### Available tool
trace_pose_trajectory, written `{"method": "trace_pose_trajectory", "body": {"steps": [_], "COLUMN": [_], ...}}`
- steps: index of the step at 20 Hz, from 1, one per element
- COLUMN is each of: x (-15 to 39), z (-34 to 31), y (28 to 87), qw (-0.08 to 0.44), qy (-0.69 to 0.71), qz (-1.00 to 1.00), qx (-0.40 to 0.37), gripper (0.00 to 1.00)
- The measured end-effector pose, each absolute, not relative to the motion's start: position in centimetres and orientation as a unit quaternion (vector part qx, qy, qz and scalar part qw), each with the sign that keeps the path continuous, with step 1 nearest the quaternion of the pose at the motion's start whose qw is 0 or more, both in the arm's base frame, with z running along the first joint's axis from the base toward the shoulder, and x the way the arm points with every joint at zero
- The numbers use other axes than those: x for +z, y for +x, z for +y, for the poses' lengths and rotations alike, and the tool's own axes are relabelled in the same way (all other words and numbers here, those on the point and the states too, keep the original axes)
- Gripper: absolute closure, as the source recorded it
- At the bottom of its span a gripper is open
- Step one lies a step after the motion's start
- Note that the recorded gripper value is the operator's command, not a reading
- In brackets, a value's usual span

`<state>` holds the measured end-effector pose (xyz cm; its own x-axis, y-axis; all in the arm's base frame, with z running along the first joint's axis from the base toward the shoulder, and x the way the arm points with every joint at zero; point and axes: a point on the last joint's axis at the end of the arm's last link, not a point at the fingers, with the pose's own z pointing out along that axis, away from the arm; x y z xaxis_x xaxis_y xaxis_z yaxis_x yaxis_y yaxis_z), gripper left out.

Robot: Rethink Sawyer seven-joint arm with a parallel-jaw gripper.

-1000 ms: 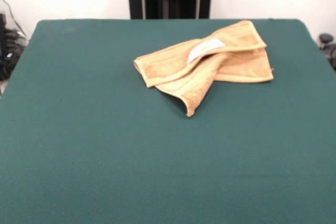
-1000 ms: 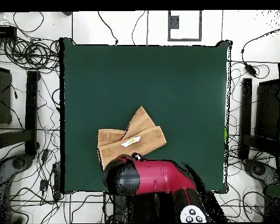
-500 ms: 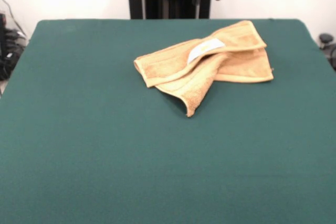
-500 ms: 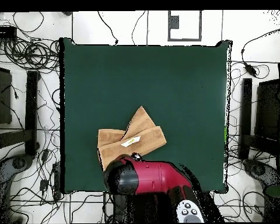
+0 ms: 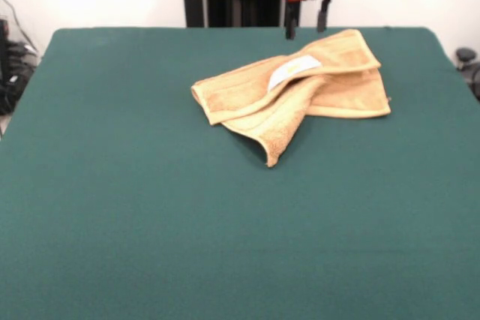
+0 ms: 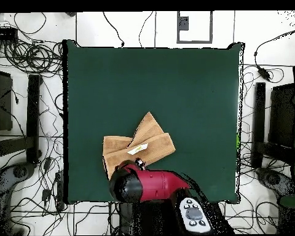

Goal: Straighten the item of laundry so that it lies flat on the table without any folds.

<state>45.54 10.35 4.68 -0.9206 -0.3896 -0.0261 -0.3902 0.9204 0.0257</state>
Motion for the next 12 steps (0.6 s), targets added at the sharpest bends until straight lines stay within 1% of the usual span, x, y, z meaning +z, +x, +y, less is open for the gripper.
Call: {"method": "trace_pose_trajectory", "body": {"steps": [5, 12], "x": [1.8, -0.6], "z": [10.8, 11.1], "y": [44.3, 42.6], "qw": [0.018, 0.024], "qy": [-0.188, -0.180], "qz": [0.982, 0.983], "qx": [0.025, 0.034], "gripper": [0.00, 0.00]}}
